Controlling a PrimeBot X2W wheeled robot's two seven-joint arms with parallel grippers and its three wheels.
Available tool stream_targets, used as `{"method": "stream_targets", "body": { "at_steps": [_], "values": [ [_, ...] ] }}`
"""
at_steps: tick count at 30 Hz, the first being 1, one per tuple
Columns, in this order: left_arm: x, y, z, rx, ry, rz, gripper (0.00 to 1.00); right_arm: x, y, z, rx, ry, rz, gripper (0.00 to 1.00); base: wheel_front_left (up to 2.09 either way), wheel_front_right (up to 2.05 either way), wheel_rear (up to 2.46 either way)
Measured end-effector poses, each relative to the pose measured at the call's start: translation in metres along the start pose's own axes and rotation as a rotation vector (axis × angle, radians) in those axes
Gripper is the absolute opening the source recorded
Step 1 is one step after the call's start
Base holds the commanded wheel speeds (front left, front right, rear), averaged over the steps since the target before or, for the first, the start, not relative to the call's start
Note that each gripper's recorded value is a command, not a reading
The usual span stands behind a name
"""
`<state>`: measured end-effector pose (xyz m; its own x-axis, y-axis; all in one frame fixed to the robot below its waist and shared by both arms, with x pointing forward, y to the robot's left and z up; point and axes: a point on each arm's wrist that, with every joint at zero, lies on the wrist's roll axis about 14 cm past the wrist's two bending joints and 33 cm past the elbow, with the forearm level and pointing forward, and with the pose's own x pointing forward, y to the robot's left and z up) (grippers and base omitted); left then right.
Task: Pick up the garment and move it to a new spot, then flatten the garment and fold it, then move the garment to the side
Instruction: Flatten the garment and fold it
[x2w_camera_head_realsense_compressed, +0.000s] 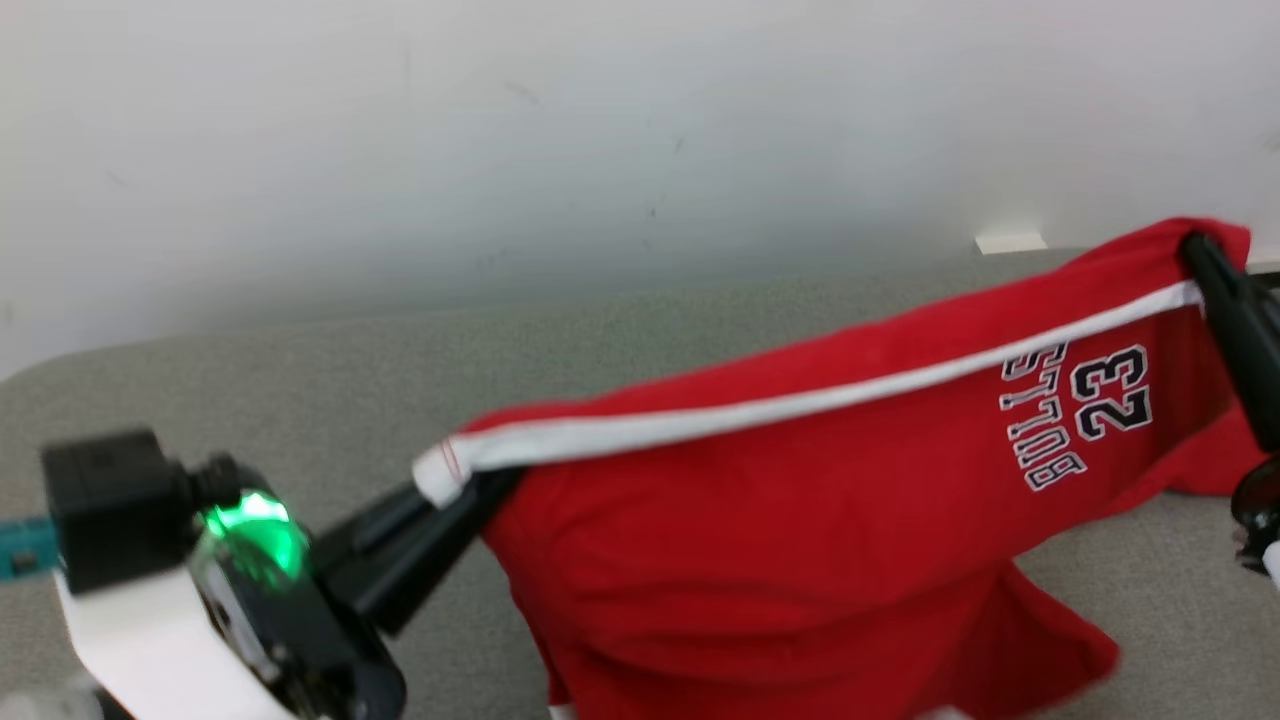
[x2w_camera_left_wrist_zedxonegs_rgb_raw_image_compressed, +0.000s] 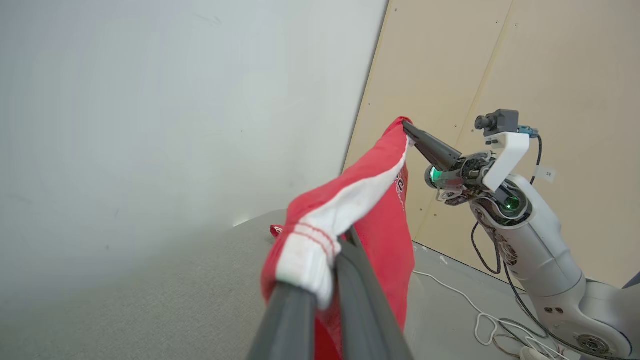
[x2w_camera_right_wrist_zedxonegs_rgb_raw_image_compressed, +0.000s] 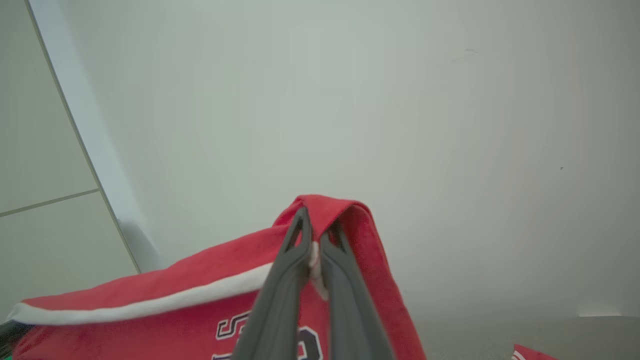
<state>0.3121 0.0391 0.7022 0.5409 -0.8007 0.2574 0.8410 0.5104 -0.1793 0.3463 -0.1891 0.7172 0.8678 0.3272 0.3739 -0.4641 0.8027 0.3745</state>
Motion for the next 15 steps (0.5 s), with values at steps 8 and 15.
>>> {"method": "stream_targets", "body": {
  "at_steps": [8,15],
  "values": [
    [0.046,0.066,0.02,0.09,0.019,0.04,0.0,0.05,-0.015,0.004,-0.031,0.007,-0.045,0.0,0.0,0.0,0.0],
    [0.095,0.19,0.016,0.145,0.006,0.254,0.0,0.14,-0.054,-0.024,-0.076,0.051,-0.107,0.0,0.0,0.0,0.0]
  ]
}}
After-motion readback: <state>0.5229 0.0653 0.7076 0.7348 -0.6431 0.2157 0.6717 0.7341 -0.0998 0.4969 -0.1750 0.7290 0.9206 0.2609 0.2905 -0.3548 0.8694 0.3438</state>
